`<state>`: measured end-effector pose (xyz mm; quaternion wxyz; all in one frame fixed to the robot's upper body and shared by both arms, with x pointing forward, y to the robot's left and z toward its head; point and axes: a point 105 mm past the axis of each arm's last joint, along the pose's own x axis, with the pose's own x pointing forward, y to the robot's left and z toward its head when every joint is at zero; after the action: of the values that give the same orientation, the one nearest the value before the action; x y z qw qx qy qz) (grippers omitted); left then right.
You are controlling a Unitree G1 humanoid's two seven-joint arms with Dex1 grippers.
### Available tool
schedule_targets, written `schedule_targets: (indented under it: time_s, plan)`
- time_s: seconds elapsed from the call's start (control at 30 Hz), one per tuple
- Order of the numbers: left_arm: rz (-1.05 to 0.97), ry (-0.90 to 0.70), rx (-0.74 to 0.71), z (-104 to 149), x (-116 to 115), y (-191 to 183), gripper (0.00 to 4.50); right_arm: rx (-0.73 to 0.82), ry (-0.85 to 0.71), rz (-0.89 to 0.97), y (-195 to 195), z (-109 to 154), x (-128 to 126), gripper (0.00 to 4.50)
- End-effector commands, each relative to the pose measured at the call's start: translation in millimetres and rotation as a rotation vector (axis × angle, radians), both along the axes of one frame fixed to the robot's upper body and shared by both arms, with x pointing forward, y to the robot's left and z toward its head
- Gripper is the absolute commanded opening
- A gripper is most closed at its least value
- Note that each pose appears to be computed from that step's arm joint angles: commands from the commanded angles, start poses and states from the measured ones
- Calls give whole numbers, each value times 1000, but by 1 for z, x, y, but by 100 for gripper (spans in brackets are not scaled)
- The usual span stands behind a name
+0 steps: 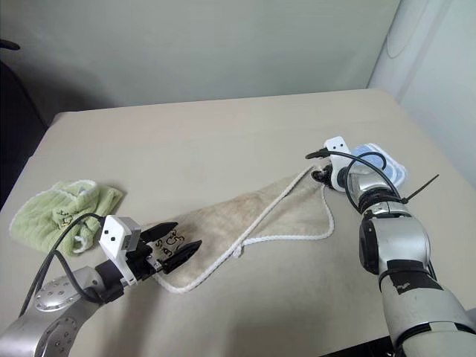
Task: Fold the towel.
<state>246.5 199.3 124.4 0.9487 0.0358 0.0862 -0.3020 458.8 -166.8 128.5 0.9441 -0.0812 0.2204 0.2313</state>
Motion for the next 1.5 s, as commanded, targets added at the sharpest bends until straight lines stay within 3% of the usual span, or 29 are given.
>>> schedule_targets:
  time_s: [0.03, 0.3, 0.47, 0.6, 0.73, 1.03, 1.27, 1.5]
  plan:
    - [-7, -36, 8, 7, -3, -1, 450, 17, -39, 9, -4, 12, 2, 19]
    - [-7, -19, 92, 7, -8, 16, 450, -26, -124, 111, -5, 36, 2, 7]
    - [-3, -3, 130, 13, -16, 31, 450, -160, -223, 259, -12, 55, -3, 7]
    - [-145, 82, 196, 6, -39, 26, 450, -196, -240, 301, -16, 55, -7, 7]
    - [-244, 129, 285, 4, -48, 29, 450, -194, -242, 322, -14, 52, -9, 7]
    - [-490, 118, 494, 1, -45, 21, 450, -154, -234, 364, 2, 42, -12, 7]
    - [-651, 227, 538, -24, -44, 7, 450, -139, -229, 384, 8, 37, -14, 7]
    - [-656, 270, 539, -47, -25, 4, 450, -86, -222, 406, 11, 36, -19, 7]
